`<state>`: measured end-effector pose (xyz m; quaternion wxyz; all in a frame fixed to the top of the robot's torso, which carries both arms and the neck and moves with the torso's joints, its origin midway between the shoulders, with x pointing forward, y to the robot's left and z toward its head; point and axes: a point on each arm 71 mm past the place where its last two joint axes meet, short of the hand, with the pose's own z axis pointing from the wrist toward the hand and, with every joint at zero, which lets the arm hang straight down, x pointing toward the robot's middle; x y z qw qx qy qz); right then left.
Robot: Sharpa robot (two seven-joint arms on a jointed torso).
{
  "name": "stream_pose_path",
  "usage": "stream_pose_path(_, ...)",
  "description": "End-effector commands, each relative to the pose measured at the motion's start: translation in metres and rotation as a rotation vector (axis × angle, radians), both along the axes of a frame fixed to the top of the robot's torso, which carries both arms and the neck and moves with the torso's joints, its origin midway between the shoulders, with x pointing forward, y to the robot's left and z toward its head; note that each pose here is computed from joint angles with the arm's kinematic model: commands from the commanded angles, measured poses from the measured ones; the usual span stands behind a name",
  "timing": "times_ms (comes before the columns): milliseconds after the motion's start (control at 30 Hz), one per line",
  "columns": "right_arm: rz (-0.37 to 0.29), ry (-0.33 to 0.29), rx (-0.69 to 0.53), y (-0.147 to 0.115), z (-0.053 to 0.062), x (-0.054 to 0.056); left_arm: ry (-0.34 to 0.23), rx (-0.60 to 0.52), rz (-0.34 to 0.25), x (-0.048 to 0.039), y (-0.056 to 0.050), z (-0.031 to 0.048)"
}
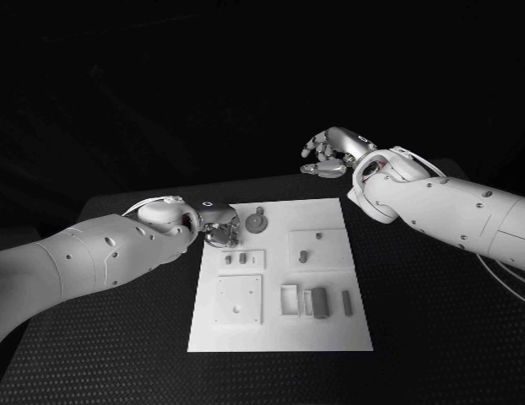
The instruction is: Assemble the parts on the task board
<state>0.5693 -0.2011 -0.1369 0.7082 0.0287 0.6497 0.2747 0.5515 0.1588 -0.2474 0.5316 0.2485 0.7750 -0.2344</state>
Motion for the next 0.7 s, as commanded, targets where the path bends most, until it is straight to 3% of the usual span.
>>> stream_pose_path(33, 0.016, 0.003, -0.002, 0.0024, 0.0001, -0.0005, 0.008, 0.008, -0.01, -0.0011, -0.0028, -0.0021)
stream_pose_path(700, 0.021, 0.003, -0.001, 0.0049, 0.0003, -0.001, 0.003, 0.004, -0.009, -0.0012, -0.0071, -0.0063)
